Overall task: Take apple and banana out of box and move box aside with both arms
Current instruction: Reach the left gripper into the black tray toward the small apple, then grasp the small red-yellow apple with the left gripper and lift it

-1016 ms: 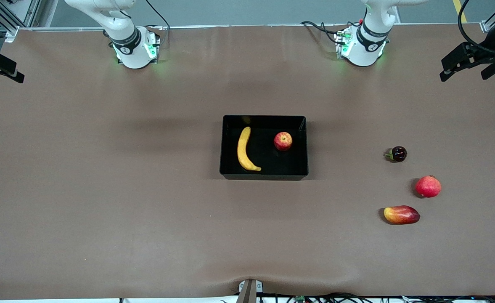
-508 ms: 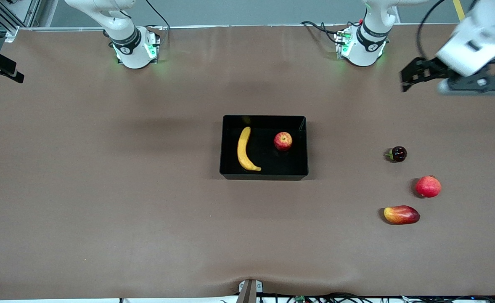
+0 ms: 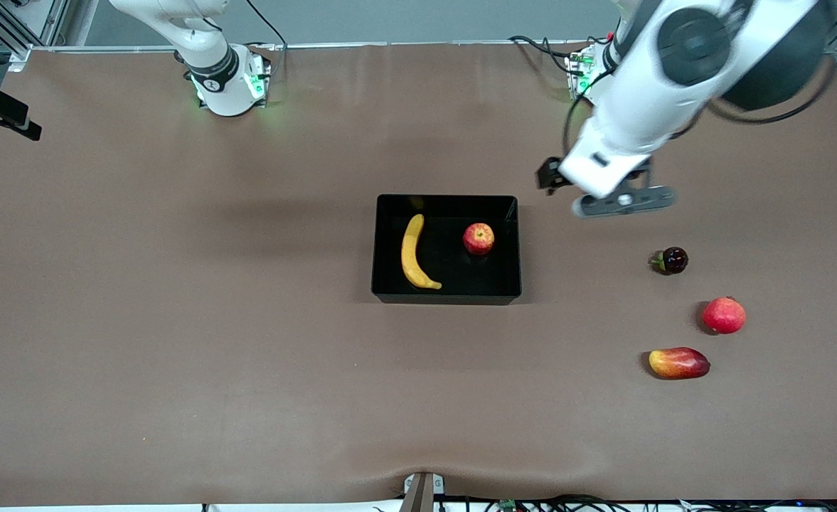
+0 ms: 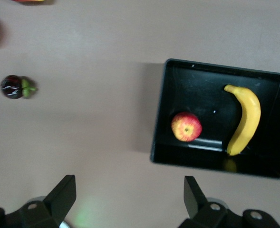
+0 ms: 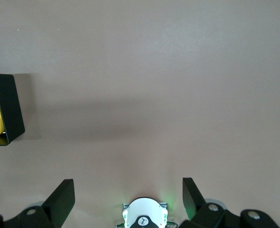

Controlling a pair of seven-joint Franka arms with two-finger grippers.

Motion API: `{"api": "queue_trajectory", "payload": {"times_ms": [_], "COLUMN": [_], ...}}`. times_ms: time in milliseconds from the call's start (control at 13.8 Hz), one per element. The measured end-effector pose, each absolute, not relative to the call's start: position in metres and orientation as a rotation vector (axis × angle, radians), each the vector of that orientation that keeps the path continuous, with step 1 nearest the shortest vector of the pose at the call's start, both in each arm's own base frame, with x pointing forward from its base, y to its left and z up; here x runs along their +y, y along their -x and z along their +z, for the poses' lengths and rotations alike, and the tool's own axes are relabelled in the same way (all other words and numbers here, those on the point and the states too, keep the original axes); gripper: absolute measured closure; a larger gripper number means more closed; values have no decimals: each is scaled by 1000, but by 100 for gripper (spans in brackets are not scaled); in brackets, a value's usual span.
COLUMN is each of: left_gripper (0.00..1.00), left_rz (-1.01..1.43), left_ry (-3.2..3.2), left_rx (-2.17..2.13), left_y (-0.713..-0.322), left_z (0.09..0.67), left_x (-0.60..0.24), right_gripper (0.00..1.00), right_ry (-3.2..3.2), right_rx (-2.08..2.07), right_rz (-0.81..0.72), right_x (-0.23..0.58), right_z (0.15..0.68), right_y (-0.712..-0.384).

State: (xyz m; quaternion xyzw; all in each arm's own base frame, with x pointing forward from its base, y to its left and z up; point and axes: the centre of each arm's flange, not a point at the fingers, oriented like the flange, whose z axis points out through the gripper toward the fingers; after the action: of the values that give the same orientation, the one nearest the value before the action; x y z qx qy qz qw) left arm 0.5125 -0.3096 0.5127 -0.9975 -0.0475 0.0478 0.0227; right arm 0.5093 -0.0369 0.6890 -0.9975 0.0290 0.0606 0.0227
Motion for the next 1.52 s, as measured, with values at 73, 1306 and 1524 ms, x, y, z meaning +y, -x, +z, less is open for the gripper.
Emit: {"api": "queue_trajectory", "payload": {"times_ms": [73,1306,1524], "left_gripper": [0,0,0], "left_rz": [116,298,340], "left_ry": [3073,2940,2918], "left_rx": [-150,-529,-537], "left_y": [-507,-500,-494], "left_z": [496,249,225], "left_x": [-328,-410,-413], "right_gripper": [0,0,0], "right_ry": [3089,3089,3089], "right_rx": [90,95,95], "right_rz": [188,180,180], "right_x": [-37,-39,-39], "right_z": [689,690,690], "right_y": [-509,-509,-509]}}
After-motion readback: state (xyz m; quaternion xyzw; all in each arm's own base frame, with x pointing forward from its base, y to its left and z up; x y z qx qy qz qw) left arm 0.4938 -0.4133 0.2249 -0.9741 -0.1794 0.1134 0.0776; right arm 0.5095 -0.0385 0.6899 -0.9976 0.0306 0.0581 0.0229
